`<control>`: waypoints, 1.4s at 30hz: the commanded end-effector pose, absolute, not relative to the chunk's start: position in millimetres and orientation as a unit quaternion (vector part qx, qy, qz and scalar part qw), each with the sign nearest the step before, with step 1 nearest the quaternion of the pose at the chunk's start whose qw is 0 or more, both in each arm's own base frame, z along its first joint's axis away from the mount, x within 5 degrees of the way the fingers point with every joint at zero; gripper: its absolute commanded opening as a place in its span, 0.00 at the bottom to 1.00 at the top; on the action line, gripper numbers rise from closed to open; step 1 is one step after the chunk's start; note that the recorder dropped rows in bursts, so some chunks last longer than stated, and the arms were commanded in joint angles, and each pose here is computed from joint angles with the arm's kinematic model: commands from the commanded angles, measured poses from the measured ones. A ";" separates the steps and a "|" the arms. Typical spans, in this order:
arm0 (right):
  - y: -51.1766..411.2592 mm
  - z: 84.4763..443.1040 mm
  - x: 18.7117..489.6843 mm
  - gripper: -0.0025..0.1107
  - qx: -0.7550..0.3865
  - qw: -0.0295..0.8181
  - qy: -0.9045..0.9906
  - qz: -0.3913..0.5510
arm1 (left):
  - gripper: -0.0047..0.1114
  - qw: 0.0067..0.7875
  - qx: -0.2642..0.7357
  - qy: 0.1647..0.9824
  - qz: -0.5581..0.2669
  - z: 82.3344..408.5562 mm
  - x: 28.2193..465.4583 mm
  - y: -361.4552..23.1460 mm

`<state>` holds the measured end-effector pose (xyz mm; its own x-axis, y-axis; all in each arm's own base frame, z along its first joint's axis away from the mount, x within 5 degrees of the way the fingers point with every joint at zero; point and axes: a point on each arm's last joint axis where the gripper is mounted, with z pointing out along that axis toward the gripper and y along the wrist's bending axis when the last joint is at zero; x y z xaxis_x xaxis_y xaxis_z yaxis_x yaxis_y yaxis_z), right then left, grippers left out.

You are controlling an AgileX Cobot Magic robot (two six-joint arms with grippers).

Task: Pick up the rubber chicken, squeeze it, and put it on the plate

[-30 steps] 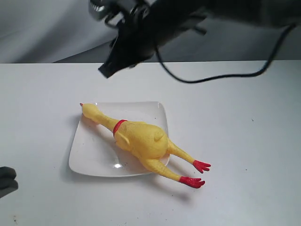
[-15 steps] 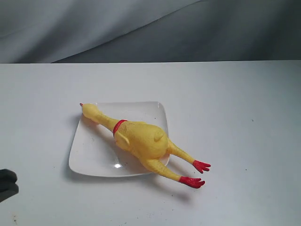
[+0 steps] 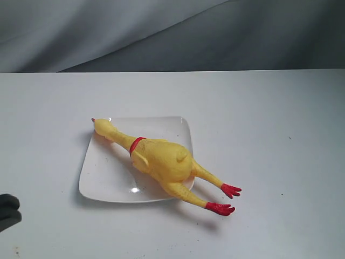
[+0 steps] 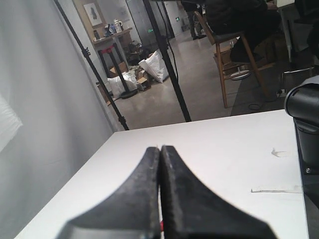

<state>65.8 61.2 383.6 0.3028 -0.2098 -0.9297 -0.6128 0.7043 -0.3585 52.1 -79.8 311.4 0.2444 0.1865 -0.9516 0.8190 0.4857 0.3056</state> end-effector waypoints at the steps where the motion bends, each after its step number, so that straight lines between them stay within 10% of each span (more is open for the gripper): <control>1: 48.8 368.4 51.3 0.02 -0.358 0.728 0.568 0.140 | 0.04 0.651 0.443 0.564 -0.250 312.4 50.8 -79.9; 21: 16.4 369.6 19.6 0.02 -0.259 0.760 0.567 0.186 | 0.04 0.651 0.443 0.564 -0.250 312.4 50.8 -79.9; 42: -1.6 295.1 21.5 0.02 -0.015 0.686 0.727 -0.025 | 0.04 0.651 0.443 0.564 -0.250 312.4 50.8 -79.9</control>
<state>11.9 -1.0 315.9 -0.0021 -0.0669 -0.9978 -0.0319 0.9973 -0.0668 52.1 -79.8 311.3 0.2437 0.1876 -0.9515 0.8191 0.4856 0.3055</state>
